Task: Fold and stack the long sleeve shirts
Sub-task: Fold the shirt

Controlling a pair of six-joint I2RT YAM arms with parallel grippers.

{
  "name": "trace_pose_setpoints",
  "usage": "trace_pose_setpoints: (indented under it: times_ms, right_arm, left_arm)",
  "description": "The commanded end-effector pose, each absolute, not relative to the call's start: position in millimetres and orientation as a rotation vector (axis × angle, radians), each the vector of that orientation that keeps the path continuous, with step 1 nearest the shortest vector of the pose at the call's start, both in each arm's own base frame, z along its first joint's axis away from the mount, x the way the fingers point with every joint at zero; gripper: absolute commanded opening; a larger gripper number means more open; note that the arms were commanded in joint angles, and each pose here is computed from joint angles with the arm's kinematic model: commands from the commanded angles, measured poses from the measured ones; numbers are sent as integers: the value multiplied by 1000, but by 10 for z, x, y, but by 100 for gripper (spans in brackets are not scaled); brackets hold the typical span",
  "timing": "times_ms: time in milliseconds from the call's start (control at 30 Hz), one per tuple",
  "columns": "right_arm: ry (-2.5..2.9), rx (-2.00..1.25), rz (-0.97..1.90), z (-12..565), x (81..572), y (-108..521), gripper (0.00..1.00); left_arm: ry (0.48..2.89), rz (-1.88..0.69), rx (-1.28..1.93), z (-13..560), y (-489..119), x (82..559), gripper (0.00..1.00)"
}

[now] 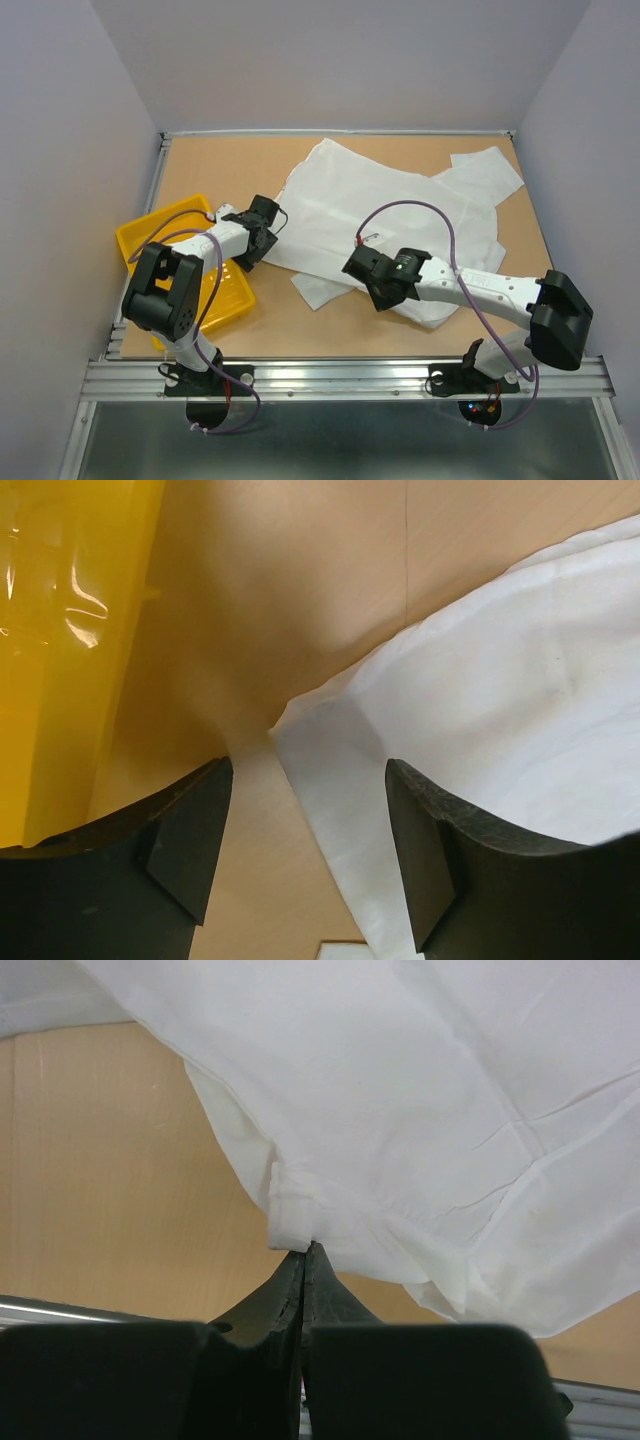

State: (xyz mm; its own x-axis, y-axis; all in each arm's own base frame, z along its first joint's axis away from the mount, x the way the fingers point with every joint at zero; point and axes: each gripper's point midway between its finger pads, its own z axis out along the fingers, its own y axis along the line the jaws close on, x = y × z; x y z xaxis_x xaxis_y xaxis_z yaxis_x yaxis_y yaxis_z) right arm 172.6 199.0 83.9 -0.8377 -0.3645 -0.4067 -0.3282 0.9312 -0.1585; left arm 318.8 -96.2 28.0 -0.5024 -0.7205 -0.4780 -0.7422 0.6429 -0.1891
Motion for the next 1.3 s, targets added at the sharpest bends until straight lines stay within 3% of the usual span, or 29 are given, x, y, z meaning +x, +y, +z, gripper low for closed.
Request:
trace_pose_setpoints:
  times_ms: [0,100,300,400,467,733,1267]
  right_arm:
    - [2612,-489,-83,892,1744,2000,1]
    - [2616,-491,-85,879,1734,1997,1]
    - [2605,-490,-50,948,1722,2004,1]
    - [2603,-493,-39,1030,1696,1975,1]
    - [2600,-498,-32,1084,1689,1970,1]
    - [2538,-519,-138,1418,1830,1848,1]
    - [2560,-546,-378,1349,2508,1569,1]
  left_arm:
    - [2283,86,-1190,344,-850,3167,71]
    - [2307,74,-1184,273,-904,3200,61]
    - [2314,93,-1145,341,-912,3284,28]
    - [2273,128,-1092,577,-843,3386,7]
    - [2243,187,-1061,713,-753,3423,1]
    - [2183,264,-930,1132,-667,3687,0]
    - [2200,352,-747,1174,-869,4378,1]
